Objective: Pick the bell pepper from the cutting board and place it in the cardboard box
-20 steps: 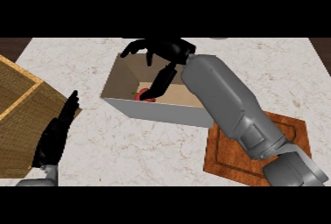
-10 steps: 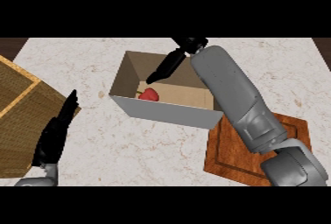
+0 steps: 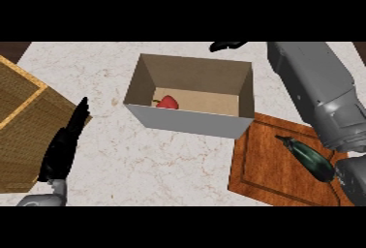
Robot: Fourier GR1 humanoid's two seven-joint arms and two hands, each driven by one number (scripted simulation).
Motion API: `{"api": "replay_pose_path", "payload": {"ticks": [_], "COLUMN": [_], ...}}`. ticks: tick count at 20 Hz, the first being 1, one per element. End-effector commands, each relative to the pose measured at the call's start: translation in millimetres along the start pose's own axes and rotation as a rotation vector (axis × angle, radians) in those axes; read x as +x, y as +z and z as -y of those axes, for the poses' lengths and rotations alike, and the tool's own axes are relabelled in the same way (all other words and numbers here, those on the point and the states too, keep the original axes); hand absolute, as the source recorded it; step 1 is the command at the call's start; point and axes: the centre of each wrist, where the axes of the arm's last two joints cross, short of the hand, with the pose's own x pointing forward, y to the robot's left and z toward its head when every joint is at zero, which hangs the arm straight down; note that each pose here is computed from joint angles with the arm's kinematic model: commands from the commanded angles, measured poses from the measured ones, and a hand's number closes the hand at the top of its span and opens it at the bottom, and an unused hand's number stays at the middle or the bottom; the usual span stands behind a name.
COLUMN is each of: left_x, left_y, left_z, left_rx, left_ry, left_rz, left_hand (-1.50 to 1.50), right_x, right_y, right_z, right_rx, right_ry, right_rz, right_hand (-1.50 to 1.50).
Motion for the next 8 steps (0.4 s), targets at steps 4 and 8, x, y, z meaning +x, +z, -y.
{"api": "replay_pose_path", "payload": {"ticks": [4,8], "left_x": [7.8,10.7], "left_y": [-11.2,-14.0], "left_z": [4.8,0.4], "left_rx": [-0.017,-0.048], "left_ry": [-0.009,0.004], "left_rz": [0.022,0.04], "left_hand": [0.0,0.0], "right_x": [20.2,13.0], "right_y": [41.4,63.3], "right_z": [88.7,111.8], "right_rx": [-0.098,-0.058], "right_ry": [-0.006,0.004], "right_rz": [0.026,0.032], "right_hand": [-1.5,-1.5]}}
